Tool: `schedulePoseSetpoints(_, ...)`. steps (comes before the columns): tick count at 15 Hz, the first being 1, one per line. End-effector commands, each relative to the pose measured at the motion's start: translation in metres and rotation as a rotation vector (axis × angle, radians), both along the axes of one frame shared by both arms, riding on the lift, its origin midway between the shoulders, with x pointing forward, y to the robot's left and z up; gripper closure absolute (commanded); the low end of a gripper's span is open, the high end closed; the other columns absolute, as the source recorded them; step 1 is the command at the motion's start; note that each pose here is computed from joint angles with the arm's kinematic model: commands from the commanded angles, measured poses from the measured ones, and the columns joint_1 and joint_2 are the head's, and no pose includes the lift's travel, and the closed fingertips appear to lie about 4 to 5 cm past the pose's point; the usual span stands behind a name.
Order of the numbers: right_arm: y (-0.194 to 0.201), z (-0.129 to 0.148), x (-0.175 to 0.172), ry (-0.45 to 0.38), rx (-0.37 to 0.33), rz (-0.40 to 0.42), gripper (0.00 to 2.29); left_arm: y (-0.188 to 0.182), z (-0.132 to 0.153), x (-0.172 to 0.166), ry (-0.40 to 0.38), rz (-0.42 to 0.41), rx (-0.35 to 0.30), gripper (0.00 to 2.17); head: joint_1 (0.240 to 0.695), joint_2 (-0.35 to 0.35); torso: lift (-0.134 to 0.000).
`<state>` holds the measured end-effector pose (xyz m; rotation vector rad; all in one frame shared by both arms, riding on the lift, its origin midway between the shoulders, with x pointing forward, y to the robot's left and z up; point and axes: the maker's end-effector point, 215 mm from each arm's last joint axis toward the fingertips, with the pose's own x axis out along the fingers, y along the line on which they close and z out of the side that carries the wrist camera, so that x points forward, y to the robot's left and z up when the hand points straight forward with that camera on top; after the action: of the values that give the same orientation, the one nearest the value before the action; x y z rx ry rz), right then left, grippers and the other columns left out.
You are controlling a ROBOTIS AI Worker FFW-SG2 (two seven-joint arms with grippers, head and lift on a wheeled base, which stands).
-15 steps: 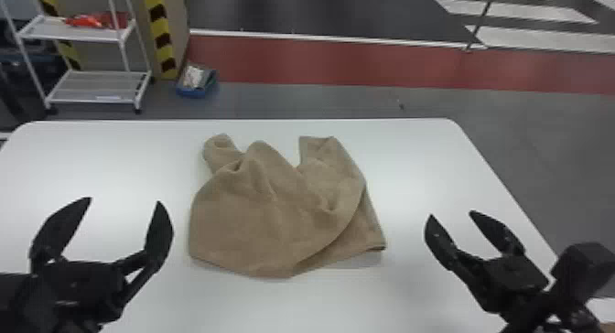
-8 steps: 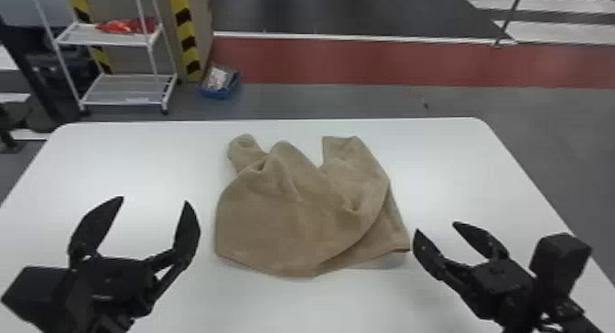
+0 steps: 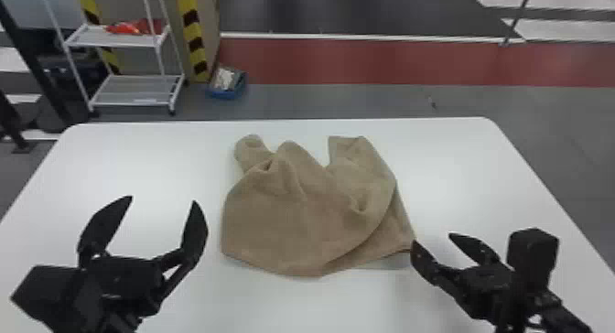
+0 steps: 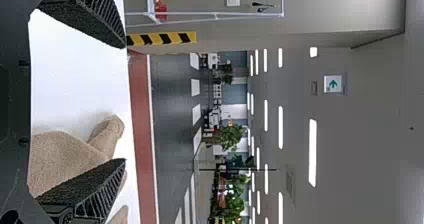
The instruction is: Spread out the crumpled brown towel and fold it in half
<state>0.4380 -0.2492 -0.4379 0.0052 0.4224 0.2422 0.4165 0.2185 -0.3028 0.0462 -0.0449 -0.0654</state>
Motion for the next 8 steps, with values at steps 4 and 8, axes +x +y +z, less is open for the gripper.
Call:
schedulePoseSetpoints(4, 0.001, -0.024, 0.002, 0.077, -0.002, -0.009, 0.35, 0.000, -0.001, -0.001, 0.002, -0.001, 0.000, 0.07, 0.695, -0.040, -0.125)
schedulePoseSetpoints(8, 0.004, -0.029, 0.006, 0.089, 0.028, -0.007, 0.47, 0.001, -0.002, 0.000, 0.005, 0.001, 0.003, 0.07, 0.695, -0.039, -0.125)
